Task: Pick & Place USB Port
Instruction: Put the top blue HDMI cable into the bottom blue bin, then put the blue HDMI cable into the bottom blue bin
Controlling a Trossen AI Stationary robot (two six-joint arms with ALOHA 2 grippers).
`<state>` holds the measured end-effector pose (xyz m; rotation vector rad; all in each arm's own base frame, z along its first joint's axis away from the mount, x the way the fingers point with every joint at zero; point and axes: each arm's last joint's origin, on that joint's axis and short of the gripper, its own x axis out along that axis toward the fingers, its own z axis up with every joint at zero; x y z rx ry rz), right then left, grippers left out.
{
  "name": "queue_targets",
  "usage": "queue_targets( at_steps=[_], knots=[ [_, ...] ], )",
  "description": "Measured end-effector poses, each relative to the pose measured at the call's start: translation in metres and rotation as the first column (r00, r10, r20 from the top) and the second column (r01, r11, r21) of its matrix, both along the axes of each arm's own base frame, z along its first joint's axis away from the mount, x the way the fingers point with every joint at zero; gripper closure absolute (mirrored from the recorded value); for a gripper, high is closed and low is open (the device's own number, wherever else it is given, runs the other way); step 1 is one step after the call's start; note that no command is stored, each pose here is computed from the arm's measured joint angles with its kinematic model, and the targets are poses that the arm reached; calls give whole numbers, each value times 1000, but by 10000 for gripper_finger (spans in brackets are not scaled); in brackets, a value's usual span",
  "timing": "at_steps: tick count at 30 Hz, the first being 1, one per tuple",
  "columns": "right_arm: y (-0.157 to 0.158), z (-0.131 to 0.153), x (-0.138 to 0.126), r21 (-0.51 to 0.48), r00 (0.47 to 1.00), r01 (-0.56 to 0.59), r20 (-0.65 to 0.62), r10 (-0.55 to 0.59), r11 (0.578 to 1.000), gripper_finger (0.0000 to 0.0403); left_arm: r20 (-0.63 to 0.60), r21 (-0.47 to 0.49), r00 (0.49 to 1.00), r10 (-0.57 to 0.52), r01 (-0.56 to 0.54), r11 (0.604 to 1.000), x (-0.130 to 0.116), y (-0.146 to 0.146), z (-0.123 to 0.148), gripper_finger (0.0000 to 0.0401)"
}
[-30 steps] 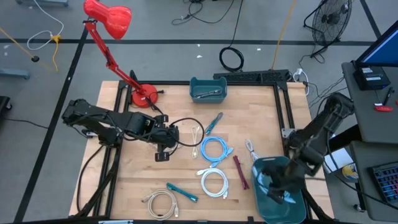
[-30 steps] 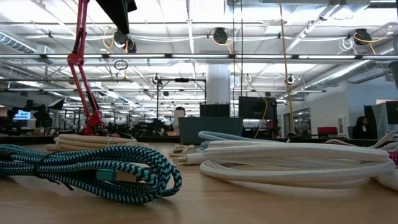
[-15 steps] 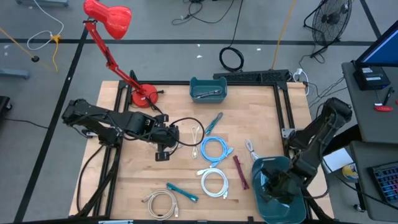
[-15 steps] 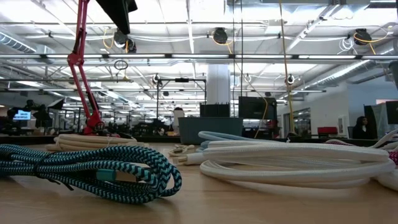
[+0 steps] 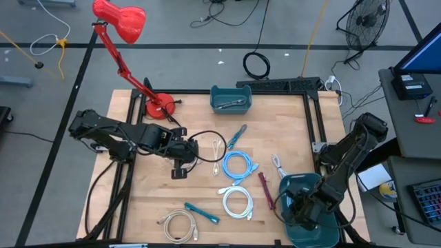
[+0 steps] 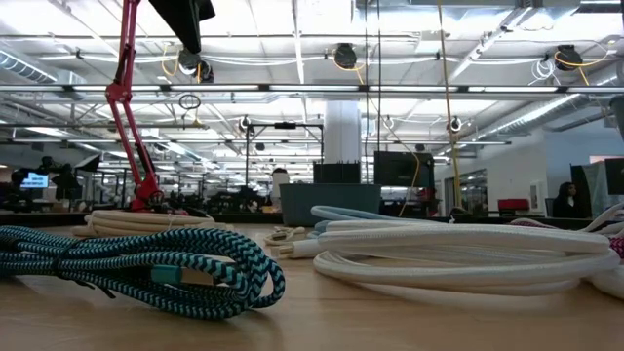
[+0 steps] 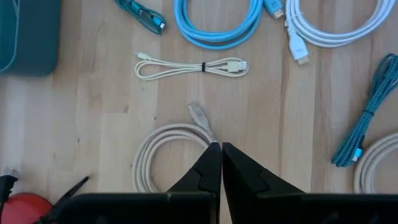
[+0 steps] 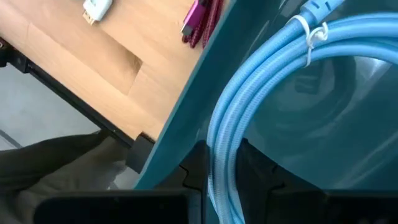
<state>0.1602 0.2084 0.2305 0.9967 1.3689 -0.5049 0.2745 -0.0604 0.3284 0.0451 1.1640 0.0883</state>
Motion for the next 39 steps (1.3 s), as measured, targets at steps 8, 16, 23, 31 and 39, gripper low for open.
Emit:
queue_targets(
  at_steps=[8, 16, 23, 31, 39],
  knots=[
    [1, -3, 6, 7, 1000, 11, 6, -11, 1000, 361, 0, -1, 1000, -1, 1, 1000, 0, 0, 0, 382],
    [-3, -2, 13, 0, 999, 17, 42, -17, 1000, 296, -5, 0, 1000, -2, 2, 1000, 0, 0, 0, 382],
    [-9, -4, 12, -11, 999, 17, -35, -17, 1000, 208, -5, 0, 1000, -1, 1, 1000, 0, 0, 0, 382],
    [-16, 4, 16, 20, 999, 33, 3, -33, 999, 219, 2, 0, 1000, 3, -3, 1000, 0, 1, 0, 382],
    [-41, 39, 36, 79, 939, 34, 338, -59, 996, 244, 11, -2, 999, 39, -39, 999, 3, 11, 0, 382]
  ],
)
